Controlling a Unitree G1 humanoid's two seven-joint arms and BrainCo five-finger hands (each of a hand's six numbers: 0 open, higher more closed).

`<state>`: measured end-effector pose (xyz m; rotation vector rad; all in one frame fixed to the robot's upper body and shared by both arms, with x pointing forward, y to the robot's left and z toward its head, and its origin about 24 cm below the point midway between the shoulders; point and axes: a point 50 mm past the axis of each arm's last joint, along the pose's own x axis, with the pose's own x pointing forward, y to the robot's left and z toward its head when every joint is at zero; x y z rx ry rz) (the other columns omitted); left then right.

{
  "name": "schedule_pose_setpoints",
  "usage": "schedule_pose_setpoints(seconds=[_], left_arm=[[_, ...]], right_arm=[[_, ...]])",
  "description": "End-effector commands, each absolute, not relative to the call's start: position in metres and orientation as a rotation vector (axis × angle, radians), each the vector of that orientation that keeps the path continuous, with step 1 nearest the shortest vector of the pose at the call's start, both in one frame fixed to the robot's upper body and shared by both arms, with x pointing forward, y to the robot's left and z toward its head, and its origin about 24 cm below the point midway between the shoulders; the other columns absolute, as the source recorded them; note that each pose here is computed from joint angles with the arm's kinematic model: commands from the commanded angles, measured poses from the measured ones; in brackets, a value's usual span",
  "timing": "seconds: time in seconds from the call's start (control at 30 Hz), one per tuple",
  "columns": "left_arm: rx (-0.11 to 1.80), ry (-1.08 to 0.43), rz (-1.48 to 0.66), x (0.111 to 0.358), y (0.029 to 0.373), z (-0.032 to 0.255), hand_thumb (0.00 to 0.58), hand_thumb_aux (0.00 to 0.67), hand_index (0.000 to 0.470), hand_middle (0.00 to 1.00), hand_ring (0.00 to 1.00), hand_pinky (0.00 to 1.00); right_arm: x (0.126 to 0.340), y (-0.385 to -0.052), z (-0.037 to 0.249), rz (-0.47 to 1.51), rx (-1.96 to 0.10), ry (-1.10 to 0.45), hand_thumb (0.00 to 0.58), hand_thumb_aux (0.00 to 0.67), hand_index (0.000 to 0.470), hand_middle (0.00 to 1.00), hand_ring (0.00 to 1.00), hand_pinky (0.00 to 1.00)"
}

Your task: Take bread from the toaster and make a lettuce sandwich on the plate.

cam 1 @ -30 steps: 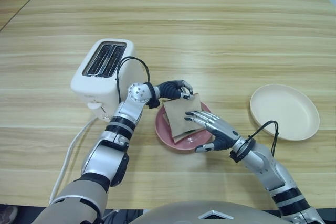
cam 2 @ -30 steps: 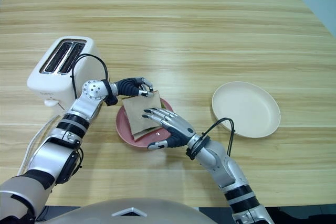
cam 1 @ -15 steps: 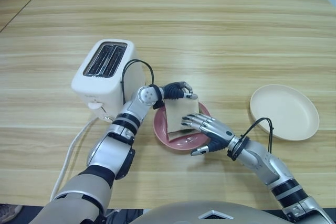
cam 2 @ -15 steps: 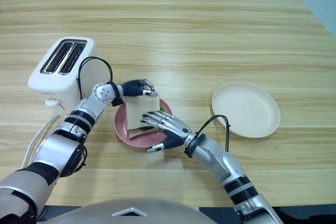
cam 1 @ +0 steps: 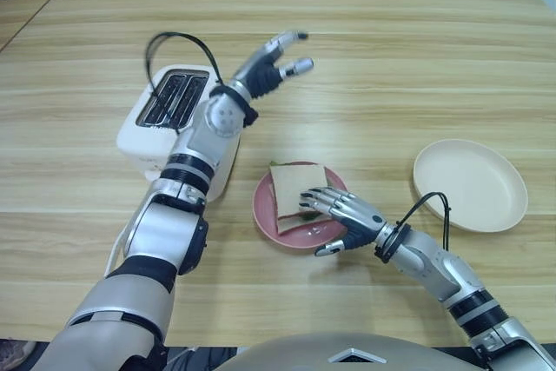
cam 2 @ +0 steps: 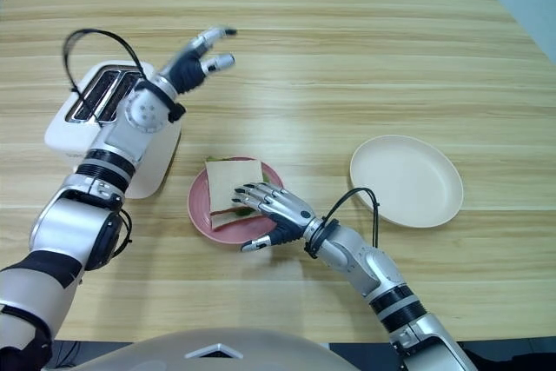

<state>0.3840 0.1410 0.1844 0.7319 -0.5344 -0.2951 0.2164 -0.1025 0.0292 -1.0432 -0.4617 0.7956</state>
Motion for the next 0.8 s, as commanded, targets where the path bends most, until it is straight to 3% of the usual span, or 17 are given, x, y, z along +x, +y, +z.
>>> schedule_pose_setpoints(seconds=[0.03, 0.1, 0.13, 0.17, 0.2, 0.23, 0.27, 0.3, 0.33, 0.4, 0.57, 0.67, 0.8], left_arm=[[0.424, -0.768, -0.236, 0.348, 0.163, 0.216, 0.0, 0.0, 0.0, 0.0, 0.0, 0.0], [0.283, -0.855, -0.314, 0.318, 0.167, 0.223, 0.0, 0.0, 0.0, 0.0, 0.0, 0.0], [0.25, -0.88, -0.364, 0.304, 0.169, 0.222, 0.0, 0.0, 0.0, 0.37, 0.37, 0.37], [0.232, -0.896, -0.412, 0.292, 0.17, 0.22, 0.0, 0.0, 0.0, 0.62, 0.62, 0.62], [0.229, -0.902, -0.47, 0.279, 0.169, 0.214, 0.0, 0.0, 0.0, 0.91, 0.91, 0.91], [0.227, -0.904, -0.53, 0.268, 0.168, 0.209, 0.307, 0.21, 0.147, 1.0, 1.0, 1.0], [0.219, -0.884, -0.655, 0.252, 0.164, 0.198, 0.543, 0.502, 0.352, 1.0, 1.0, 1.0], [0.217, -0.843, -0.793, 0.236, 0.161, 0.186, 0.55, 0.518, 0.363, 1.0, 1.0, 1.0], [0.238, -0.777, -0.976, 0.216, 0.157, 0.169, 0.579, 0.638, 0.448, 1.0, 1.0, 1.0], [0.283, -0.617, -1.261, 0.184, 0.155, 0.137, 0.58, 0.67, 0.47, 1.0, 1.0, 1.0], [0.41, -0.356, -1.547, 0.143, 0.17, 0.089, 0.58, 0.67, 0.47, 1.0, 1.0, 1.0], [0.444, -0.258, -1.586, 0.135, 0.179, 0.072, 0.58, 0.67, 0.47, 1.0, 1.0, 1.0], [0.623, -0.102, -1.531, 0.144, 0.188, 0.039, 0.58, 0.67, 0.47, 1.0, 1.0, 1.0]], right_arm=[[0.212, -0.107, 0.052, 0.73, -0.826, -0.501, 0.0, 0.0, 0.0, 0.0, 0.0, 0.0], [0.208, -0.114, 0.073, 0.702, -0.702, -0.549, 0.0, 0.0, 0.0, 0.0, 0.0, 0.0], [0.205, -0.118, 0.083, 0.698, -0.633, -0.57, 0.0, 0.0, 0.0, 0.0, 0.0, 0.0], [0.201, -0.121, 0.092, 0.698, -0.573, -0.589, 0.0, 0.0, 0.0, 0.0, 0.0, 0.0], [0.197, -0.123, 0.098, 0.714, -0.525, -0.6, 0.049, 0.029, 0.02, 0.0, 0.0, 0.0], [0.192, -0.124, 0.103, 0.738, -0.489, -0.607, 0.403, 0.3, 0.21, 0.0, 0.0, 0.0], [0.187, -0.124, 0.105, 0.771, -0.459, -0.604, 0.559, 0.541, 0.38, 0.0, 0.0, 0.0], [0.183, -0.124, 0.105, 0.805, -0.437, -0.594, 0.58, 0.67, 0.47, 0.05, 0.05, 0.05], [0.178, -0.124, 0.103, 0.848, -0.423, -0.577, 0.58, 0.67, 0.47, 0.7, 0.7, 0.7], [0.17, -0.125, 0.096, 0.928, -0.423, -0.539, 0.58, 0.67, 0.47, 0.98, 0.98, 0.98], [0.158, -0.125, 0.076, 1.073, -0.463, -0.435, 0.58, 0.67, 0.47, 1.0, 1.0, 1.0], [0.151, -0.124, 0.061, 1.158, -0.507, -0.367, 0.58, 0.67, 0.47, 1.0, 1.0, 1.0], [0.149, -0.124, 0.037, 1.21, -0.607, -0.267, 0.58, 0.67, 0.47, 1.0, 1.0, 1.0]])
